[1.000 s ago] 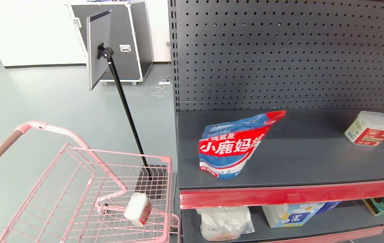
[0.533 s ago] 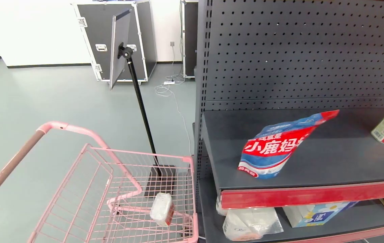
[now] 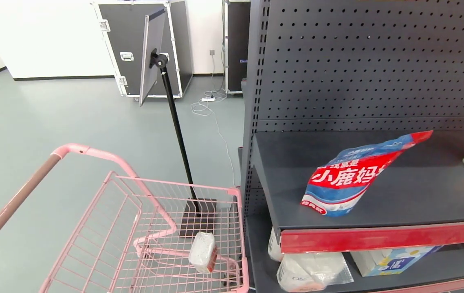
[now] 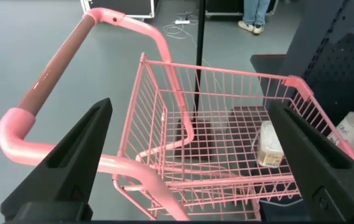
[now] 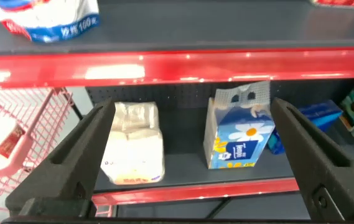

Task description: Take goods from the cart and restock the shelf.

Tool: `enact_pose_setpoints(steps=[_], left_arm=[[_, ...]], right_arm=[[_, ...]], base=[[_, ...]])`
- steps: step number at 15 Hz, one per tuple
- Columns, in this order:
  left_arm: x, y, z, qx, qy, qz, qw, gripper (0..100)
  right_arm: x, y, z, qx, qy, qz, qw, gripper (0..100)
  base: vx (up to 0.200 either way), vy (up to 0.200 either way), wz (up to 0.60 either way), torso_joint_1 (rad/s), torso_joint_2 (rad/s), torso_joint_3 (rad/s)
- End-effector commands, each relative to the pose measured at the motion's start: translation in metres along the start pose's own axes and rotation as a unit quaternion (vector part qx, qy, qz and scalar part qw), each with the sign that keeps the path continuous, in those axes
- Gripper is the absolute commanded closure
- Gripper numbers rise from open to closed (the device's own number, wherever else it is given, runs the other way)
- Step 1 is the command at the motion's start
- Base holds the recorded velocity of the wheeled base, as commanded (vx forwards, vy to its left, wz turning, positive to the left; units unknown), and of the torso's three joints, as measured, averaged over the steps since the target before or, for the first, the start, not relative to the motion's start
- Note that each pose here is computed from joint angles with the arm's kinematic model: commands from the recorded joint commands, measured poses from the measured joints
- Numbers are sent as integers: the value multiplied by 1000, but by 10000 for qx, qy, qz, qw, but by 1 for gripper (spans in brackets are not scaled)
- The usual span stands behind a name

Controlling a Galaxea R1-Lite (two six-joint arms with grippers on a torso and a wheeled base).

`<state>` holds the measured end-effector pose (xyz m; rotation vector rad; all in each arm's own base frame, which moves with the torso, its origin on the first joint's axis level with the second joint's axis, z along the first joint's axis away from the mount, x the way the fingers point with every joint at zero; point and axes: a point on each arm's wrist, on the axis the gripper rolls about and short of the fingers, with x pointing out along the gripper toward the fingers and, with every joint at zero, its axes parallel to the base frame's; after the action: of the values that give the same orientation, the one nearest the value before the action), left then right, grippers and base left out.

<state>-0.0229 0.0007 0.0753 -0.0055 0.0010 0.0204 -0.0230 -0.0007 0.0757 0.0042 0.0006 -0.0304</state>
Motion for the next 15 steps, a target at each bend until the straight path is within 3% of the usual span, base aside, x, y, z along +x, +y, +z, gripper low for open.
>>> enact_pose_setpoints(steps=[1,7,15], left_arm=[[0,0,0,-3,2,5,10000,0],[0,0,0,-3,10,-2,10000,0],[0,0,0,5,10,-2,10000,0]], right_arm=[[0,0,0,2,4,-1,10000,0],[0,0,0,17,4,-1,10000,0],[0,0,0,9,4,-9,10000,0]], base=[[0,0,0,-119,354,207],[0,0,0,-146,388,238],[0,0,0,-174,531,357]])
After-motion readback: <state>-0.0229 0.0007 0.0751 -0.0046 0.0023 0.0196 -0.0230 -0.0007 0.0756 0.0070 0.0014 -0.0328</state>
